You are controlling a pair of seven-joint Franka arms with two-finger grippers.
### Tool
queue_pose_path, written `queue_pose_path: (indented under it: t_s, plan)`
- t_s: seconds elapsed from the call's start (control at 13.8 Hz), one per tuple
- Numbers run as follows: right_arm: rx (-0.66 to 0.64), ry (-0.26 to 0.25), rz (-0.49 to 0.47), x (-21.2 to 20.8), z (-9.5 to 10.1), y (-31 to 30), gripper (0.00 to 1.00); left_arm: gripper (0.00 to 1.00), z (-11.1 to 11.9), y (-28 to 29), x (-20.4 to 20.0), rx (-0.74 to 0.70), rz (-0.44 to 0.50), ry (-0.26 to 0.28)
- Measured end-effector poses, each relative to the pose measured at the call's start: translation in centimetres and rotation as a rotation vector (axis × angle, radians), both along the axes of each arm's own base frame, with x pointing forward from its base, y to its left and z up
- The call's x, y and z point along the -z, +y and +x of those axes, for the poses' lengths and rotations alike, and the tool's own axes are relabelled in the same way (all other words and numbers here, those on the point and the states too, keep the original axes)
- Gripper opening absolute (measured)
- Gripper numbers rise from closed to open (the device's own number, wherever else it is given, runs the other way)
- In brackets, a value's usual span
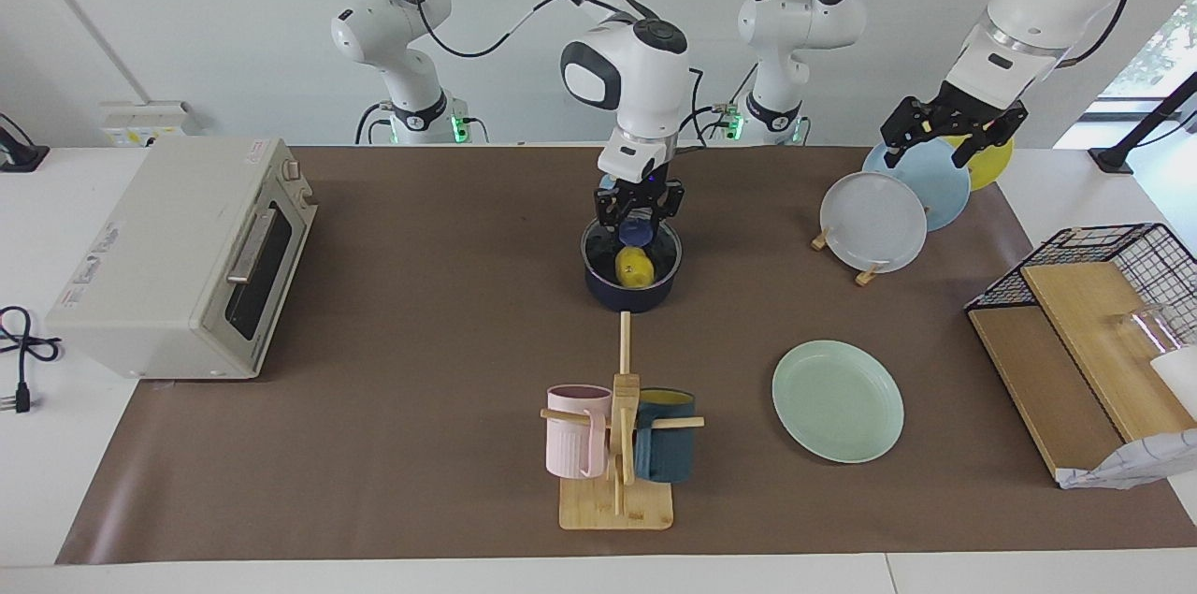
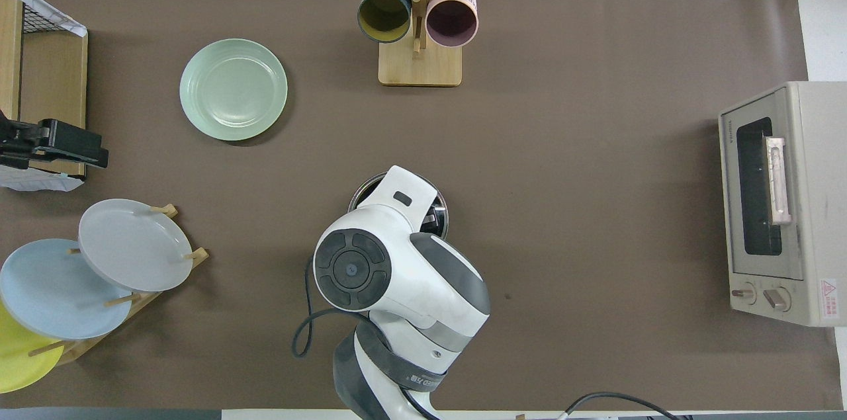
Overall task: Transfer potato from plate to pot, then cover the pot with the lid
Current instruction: 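Lower the glass lid onto the saucepan with the right gripper, then release the lid and withdraw the right gripper from the saucepan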
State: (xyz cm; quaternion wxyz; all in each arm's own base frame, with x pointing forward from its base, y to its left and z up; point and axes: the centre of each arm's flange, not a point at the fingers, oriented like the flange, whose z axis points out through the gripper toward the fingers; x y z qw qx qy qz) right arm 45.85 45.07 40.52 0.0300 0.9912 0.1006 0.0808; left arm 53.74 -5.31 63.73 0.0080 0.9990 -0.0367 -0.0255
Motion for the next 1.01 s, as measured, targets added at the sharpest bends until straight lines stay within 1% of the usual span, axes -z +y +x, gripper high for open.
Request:
queue_pose_path:
  t_s: [0.36, 0.43, 0.51, 0.58, 0.72, 0.87, 1.01]
  plan:
    - [-0.001, -0.006, 0.005, 0.0, 0.1, 0.0, 0.67, 1.00, 0.0, 0.0, 0.0, -0.002, 0.000, 0.000]
    - [-0.001, -0.007, 0.006, 0.1, 0.1, 0.0, 0.73, 1.00, 0.0, 0.0, 0.0, -0.002, 0.000, 0.000]
    - [0.000, -0.008, 0.007, 0.3, 0.2, 0.0, 0.73, 1.00, 0.0, 0.1, 0.0, -0.002, 0.000, 0.000]
    - [0.002, -0.008, 0.008, 0.3, 0.3, -0.1, 0.81, 1.00, 0.0, 0.1, 0.0, -0.002, 0.000, 0.000]
    - [0.016, -0.011, 0.009, 0.2, 1.0, -0.7, 0.99, 1.00, 0.0, 0.1, 0.0, -0.002, 0.000, 0.001]
    - [0.038, -0.015, 0.013, -0.1, 2.1, -1.7, 1.00, 1.00, 0.0, 0.1, 0.0, -0.002, 0.000, 0.001]
    - [0.045, -0.024, 0.020, -0.9, 2.5, -1.9, 1.00, 1.00, 0.0, 0.1, 0.0, -0.002, 0.000, 0.001]
